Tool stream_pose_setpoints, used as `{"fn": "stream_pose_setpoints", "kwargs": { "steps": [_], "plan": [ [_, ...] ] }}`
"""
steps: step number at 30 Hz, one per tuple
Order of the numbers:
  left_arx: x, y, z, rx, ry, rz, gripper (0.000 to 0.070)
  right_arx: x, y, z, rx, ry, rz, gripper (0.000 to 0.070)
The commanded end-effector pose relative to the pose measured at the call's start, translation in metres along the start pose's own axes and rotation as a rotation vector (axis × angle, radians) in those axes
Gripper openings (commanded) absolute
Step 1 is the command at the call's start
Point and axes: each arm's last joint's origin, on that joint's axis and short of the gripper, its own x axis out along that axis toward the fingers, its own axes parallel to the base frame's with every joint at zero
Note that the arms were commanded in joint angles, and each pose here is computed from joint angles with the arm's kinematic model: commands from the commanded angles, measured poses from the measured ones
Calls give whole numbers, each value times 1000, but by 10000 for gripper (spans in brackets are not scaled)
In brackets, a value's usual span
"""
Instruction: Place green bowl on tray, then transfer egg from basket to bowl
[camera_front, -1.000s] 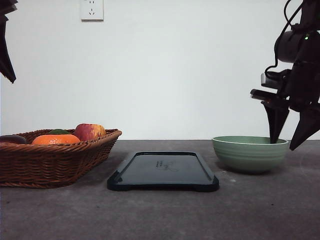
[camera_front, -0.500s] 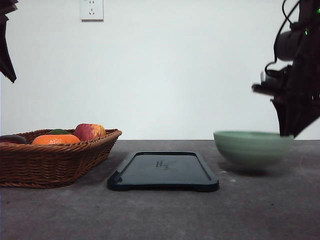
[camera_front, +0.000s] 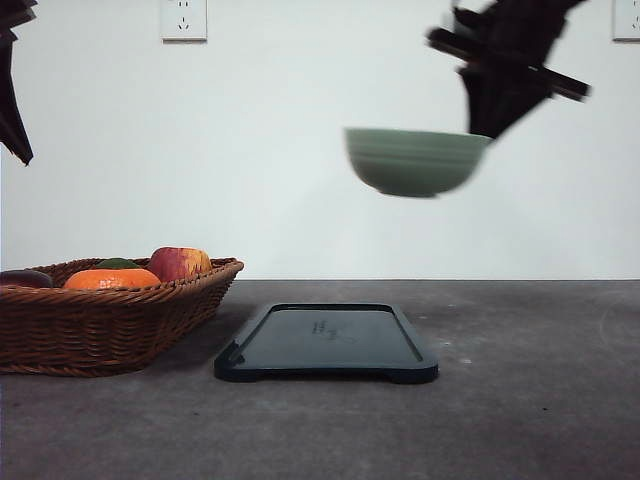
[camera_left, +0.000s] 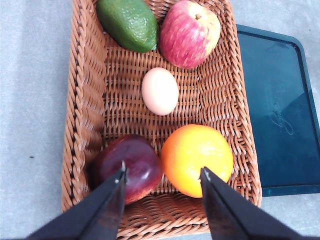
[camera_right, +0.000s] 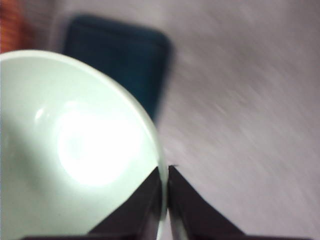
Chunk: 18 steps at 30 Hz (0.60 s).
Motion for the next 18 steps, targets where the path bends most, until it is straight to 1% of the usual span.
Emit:
{"fn": "stream_pose_setpoints", "kwargs": {
  "steps": [1,4,8,13,18],
  "plan": [
    [-2,-2,7,4,-20,-9,289,13,9,8,-32,8,12,2],
    [-2,-2,7,3,-20,-9,288,26,23,14,-60,21,28,2],
    [-2,-2,7,3,-20,-9,288,51,36,18,-88,44,42,1],
    [-2,-2,7,4,-20,-9,288,87,42,17,-97,100,39,2],
    [-2,-2,7,3,-20,-9,288,120,42,14,-88,152,33,2]
  ]
}}
